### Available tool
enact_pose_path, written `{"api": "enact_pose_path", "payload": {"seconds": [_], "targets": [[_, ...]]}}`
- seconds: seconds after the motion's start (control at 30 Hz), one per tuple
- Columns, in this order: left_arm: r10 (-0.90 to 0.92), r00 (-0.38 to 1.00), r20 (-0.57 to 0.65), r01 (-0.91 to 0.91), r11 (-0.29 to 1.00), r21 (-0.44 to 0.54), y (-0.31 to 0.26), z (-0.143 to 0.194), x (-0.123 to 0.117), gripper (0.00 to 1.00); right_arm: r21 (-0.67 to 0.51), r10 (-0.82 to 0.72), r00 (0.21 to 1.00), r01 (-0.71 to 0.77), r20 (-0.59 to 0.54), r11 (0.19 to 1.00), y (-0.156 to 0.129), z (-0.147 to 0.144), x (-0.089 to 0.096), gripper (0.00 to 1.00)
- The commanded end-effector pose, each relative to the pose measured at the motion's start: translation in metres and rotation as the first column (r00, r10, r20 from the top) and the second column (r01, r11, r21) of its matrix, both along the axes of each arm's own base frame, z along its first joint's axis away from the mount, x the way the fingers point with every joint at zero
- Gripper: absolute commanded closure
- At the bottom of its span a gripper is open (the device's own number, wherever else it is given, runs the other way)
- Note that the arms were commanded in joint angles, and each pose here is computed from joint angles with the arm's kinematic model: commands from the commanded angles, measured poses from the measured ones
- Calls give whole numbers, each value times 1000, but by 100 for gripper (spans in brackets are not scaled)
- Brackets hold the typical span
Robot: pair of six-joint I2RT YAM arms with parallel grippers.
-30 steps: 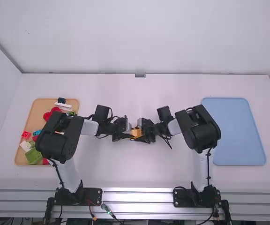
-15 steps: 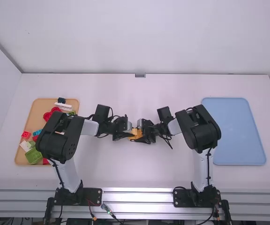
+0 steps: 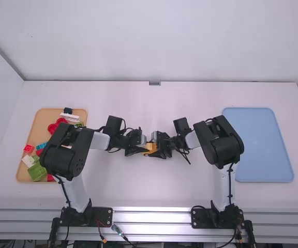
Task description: Assemble lego blocks to make yellow taxi
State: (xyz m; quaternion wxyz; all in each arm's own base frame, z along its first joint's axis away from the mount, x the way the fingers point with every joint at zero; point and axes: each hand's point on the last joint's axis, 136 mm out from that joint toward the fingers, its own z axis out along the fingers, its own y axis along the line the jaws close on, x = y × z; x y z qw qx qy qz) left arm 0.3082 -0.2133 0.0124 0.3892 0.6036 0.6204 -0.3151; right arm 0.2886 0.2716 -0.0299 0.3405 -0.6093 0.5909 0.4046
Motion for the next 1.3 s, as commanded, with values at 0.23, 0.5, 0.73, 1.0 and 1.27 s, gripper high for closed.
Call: {"api": "enact_pose_path", "payload": {"seconds": [0.23, 0.5, 0.73, 1.0, 1.27], "targets": [[35, 999, -25, -33, 996, 83, 7, -17, -4, 69, -72, -46, 998, 43, -46, 997, -8, -17, -2, 44], [56, 998, -26, -54, 995, 81, 14, -16, 0, 59, -72, -46, 998, 43, -46, 996, -8, -17, -3, 42], [56, 998, 2, -56, 996, 71, 12, -5, 3, 55, -75, -47, 998, 43, -49, 996, -8, -18, -3, 42], [18, 998, 59, -17, 1000, -10, 4, 31, 2, 52, -77, -48, 998, 44, -51, 996, -9, -18, -3, 42], [13, 998, 66, -12, 1000, -21, 3, 37, 1, 73, -78, -48, 998, 44, -51, 996, -9, -18, -3, 42]]}}
